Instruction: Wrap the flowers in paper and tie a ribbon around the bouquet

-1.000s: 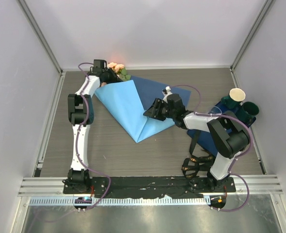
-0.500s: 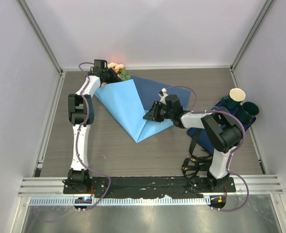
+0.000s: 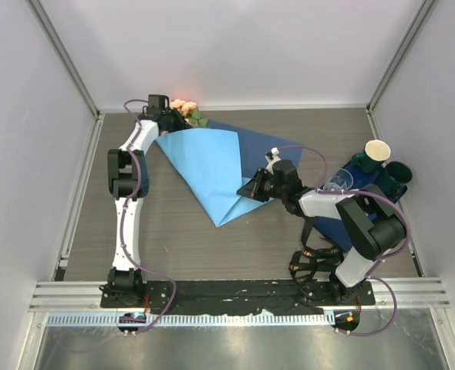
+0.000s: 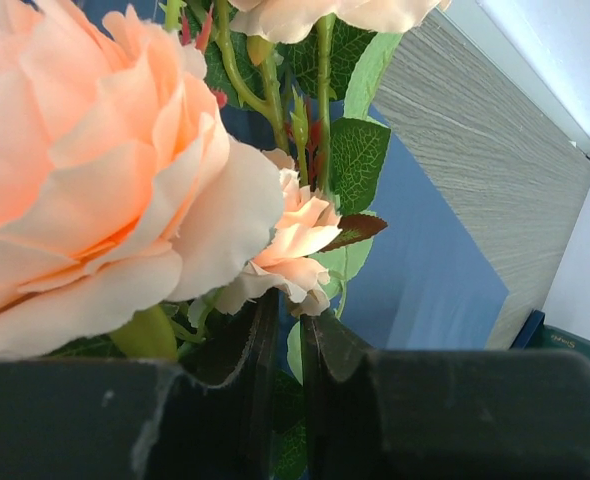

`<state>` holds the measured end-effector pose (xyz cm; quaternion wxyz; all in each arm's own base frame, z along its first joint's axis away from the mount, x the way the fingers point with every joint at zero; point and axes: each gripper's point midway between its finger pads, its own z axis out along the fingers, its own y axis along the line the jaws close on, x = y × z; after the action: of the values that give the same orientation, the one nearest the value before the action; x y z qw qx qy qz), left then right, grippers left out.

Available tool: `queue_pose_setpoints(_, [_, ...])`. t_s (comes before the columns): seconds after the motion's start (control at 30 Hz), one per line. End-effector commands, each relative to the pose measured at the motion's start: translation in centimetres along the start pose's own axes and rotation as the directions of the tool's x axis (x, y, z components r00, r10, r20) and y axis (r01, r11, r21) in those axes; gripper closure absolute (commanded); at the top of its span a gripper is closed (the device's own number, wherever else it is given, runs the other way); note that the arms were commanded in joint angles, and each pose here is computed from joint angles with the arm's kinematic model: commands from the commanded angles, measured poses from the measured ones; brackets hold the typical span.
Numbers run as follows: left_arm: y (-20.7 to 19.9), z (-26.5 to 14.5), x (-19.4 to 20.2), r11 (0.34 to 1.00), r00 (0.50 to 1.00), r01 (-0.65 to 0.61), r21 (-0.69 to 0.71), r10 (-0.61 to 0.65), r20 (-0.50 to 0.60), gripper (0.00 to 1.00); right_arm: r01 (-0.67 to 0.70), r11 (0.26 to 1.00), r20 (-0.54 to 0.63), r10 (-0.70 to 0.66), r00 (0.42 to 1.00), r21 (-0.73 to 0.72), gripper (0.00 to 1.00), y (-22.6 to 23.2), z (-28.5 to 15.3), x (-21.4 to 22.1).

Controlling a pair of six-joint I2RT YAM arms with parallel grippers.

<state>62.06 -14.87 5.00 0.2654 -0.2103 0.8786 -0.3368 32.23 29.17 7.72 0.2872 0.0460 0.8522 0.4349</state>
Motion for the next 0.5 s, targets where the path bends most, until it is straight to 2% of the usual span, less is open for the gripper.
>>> queue_pose_setpoints(0.0, [-0.4, -1.1, -1.2, 1.0, 1.0, -0.013, 0.006, 0.013, 0.025, 0.82, -0.012, 1.0, 0.062, 0.012, 0.998, 0.01, 1.0, 0.0, -0.6, -0.4])
queue_pose_setpoints(0.3, [-1.0, -1.4, -1.9, 1.0, 0.999, -0.026, 0.013, 0.026, 0.025, 0.8, -0.04, 0.998, 0.045, 0.038, 0.998, 0.047, 1.0, -2.8, -0.2, 1.6])
queue_pose_setpoints(0.37, [-1.7, -2.0, -2.5, 0.999, 0.999, -0.036, 0.027, 0.035, 0.03, 0.76, -0.034, 0.998, 0.047, 0.031, 0.998, 0.054, 1.0, -3.1, -0.2, 1.7])
queue_pose_setpoints(0.47, [-3.6, -3.6, -3.5, 0.996, 0.999, -0.037, 0.075, 0.034, 0.031, 0.64, -0.029, 0.998, 0.043, 0.026, 0.999, 0.061, 1.0, -3.3, -0.1, 1.8])
